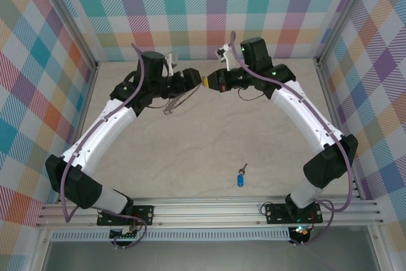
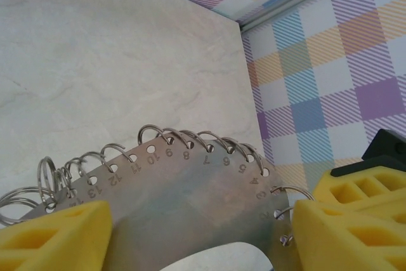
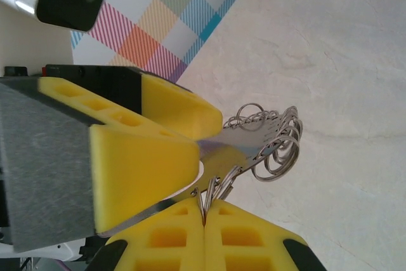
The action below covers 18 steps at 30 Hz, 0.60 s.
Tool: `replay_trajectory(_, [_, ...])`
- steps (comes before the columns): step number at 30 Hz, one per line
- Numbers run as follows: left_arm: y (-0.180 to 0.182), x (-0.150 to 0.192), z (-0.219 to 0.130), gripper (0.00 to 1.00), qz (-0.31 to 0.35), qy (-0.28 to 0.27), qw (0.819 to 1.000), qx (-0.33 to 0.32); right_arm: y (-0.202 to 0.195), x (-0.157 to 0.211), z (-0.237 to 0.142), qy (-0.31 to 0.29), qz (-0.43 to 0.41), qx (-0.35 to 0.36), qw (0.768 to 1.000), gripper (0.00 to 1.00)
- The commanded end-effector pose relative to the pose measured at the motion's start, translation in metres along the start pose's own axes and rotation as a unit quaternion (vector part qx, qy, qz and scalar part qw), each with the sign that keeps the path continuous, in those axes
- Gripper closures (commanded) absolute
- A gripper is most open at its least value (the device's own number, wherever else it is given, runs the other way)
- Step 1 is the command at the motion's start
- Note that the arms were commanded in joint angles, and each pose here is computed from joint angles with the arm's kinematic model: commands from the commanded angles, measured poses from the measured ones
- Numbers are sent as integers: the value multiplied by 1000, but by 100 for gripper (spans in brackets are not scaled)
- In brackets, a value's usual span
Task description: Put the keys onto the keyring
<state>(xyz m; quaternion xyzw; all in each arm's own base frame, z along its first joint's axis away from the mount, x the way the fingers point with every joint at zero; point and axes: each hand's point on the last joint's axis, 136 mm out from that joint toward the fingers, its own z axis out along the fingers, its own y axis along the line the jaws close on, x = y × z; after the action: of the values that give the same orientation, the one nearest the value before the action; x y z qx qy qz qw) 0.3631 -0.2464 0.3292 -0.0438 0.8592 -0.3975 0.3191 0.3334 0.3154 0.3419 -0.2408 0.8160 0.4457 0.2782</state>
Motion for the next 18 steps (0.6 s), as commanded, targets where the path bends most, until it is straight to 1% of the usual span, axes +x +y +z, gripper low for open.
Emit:
replay_trajectory(1, [4, -4, -14, 19, 12, -1, 1000, -7, -3, -3, 3, 0, 10, 1, 1000, 100])
replay_trajectory(6, [8, -10, -35, 13, 43, -24, 999, -21, -18, -1, 8, -3, 18, 31, 999, 100])
replay_trajectory(11, [2, -4, -45, 13, 73, -8, 997, -17, -23, -2, 8, 1, 24, 47, 999, 100])
replay_trajectory(16, [-1, -7, -46, 12, 94, -2, 995, -17, -20, -3, 11, 9, 14, 34, 999, 100])
replay_trajectory(18, [-5, -10, -43, 14, 99, -1, 995, -11, -14, -4, 10, 9, -9, 23, 1000, 100])
